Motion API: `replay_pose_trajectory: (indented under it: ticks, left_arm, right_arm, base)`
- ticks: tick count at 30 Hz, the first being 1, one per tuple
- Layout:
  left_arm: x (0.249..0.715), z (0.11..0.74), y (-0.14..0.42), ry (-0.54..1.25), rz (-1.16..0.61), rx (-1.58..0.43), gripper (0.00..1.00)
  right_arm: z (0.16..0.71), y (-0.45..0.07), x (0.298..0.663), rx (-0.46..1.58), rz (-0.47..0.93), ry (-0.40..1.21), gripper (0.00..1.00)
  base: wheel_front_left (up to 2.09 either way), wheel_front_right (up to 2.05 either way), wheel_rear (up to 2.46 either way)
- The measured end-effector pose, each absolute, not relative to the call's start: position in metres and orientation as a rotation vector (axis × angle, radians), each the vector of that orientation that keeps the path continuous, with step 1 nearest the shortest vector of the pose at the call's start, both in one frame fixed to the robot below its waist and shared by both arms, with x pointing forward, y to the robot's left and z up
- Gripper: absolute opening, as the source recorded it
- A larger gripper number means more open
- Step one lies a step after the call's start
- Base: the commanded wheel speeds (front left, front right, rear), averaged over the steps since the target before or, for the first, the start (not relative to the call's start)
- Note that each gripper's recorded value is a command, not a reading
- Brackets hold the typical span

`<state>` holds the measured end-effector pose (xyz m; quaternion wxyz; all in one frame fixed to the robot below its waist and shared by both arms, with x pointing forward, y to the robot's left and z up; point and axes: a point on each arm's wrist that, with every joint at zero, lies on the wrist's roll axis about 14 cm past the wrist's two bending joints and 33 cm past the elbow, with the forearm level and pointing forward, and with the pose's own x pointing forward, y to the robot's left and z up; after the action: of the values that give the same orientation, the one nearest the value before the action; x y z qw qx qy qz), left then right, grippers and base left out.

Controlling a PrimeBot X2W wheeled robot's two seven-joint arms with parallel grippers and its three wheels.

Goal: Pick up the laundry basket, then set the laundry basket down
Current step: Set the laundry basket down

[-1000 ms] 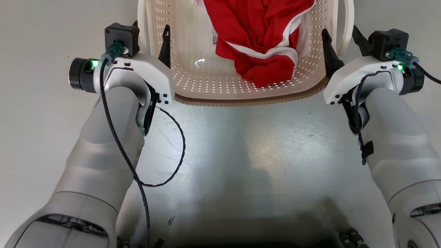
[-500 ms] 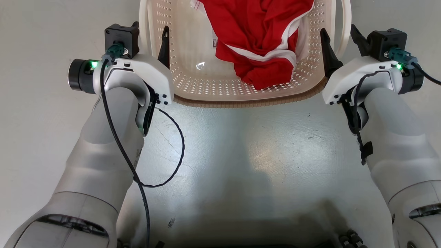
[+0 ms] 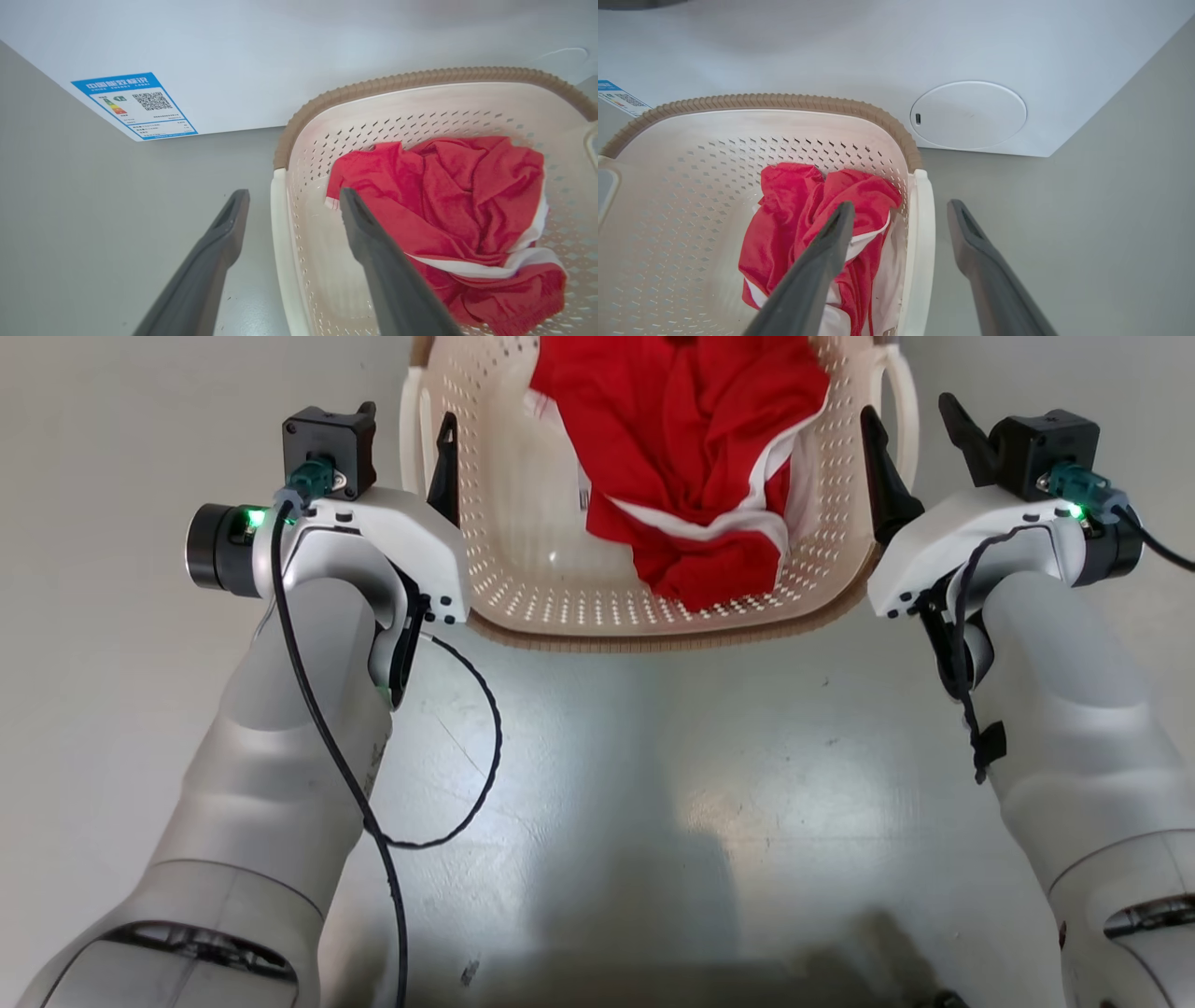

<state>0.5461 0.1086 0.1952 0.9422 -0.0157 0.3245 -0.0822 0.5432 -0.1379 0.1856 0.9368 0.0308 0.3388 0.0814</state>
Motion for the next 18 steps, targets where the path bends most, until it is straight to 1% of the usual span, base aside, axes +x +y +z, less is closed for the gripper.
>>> replay_pose_trajectory:
  ticks: [7, 12, 18]
  left_arm:
    - [0.54, 0.224, 0.112, 0.627, -0.157, -0.032, 1.0]
    - [0.542, 0.256, 0.111, 0.564, -0.163, -0.026, 1.0]
    - [0.531, 0.295, 0.117, 0.507, -0.142, -0.032, 1.0]
  right_arm:
    - [0.217, -0.138, 0.543, 0.063, 0.165, 0.643, 1.0]
    - [0.247, -0.138, 0.545, 0.063, 0.166, 0.59, 1.0]
    - [0.287, -0.143, 0.535, 0.088, 0.141, 0.533, 1.0]
  base:
    - [0.0, 0.0, 0.0]
    - [0.0, 0.0, 0.0]
    - [0.0, 0.0, 0.0]
